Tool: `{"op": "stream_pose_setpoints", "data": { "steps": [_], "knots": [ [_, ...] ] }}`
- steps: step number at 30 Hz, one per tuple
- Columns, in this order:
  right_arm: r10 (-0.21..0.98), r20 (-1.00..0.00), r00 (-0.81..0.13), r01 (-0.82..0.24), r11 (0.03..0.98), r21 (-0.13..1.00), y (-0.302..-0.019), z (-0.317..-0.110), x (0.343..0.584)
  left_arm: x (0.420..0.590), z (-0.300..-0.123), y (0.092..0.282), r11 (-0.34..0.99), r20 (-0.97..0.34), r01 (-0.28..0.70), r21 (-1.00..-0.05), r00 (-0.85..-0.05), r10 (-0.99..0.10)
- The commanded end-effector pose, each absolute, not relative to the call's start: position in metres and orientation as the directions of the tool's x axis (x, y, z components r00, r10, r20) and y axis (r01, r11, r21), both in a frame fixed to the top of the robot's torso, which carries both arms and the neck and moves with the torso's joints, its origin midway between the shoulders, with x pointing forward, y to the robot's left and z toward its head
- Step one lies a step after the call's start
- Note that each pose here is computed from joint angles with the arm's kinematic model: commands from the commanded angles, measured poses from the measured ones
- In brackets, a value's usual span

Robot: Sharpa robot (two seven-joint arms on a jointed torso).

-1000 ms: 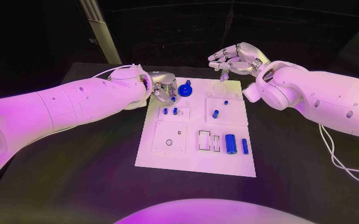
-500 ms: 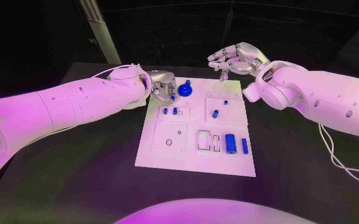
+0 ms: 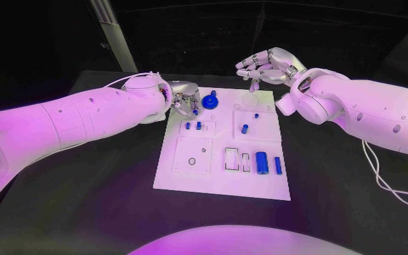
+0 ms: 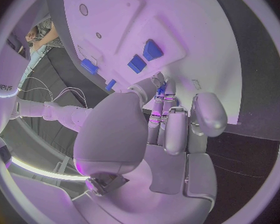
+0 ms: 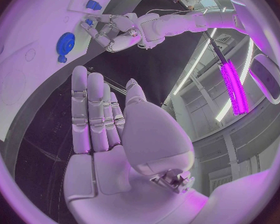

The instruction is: Assemble the parts on the task board

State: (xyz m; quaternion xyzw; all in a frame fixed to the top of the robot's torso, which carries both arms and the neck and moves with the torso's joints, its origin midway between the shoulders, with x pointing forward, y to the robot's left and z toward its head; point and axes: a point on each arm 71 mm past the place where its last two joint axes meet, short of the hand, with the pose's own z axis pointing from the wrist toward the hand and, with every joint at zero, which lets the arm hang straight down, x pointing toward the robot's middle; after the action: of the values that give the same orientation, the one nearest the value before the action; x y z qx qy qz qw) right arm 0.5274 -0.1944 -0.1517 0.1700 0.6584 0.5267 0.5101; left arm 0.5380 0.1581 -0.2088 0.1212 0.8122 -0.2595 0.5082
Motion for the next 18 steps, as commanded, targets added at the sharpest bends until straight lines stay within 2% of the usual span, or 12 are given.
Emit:
{"op": "stream_pose_setpoints", "data": {
  "steps": [1, 18],
  "knots": [
    [0.759, -0.489, -0.430, -0.319, 0.379, 0.869, -0.1932, -0.1504, 0.5273, 0.5364, -0.2105, 0.1562, 0.834, -0.879, 0.464, -0.299, -0.474, -0.051],
    [0.758, -0.488, -0.433, -0.318, 0.378, 0.870, -0.1924, -0.1505, 0.5271, 0.5369, -0.2087, 0.1532, 0.830, -0.889, 0.469, -0.301, -0.453, -0.067]
  ]
}}
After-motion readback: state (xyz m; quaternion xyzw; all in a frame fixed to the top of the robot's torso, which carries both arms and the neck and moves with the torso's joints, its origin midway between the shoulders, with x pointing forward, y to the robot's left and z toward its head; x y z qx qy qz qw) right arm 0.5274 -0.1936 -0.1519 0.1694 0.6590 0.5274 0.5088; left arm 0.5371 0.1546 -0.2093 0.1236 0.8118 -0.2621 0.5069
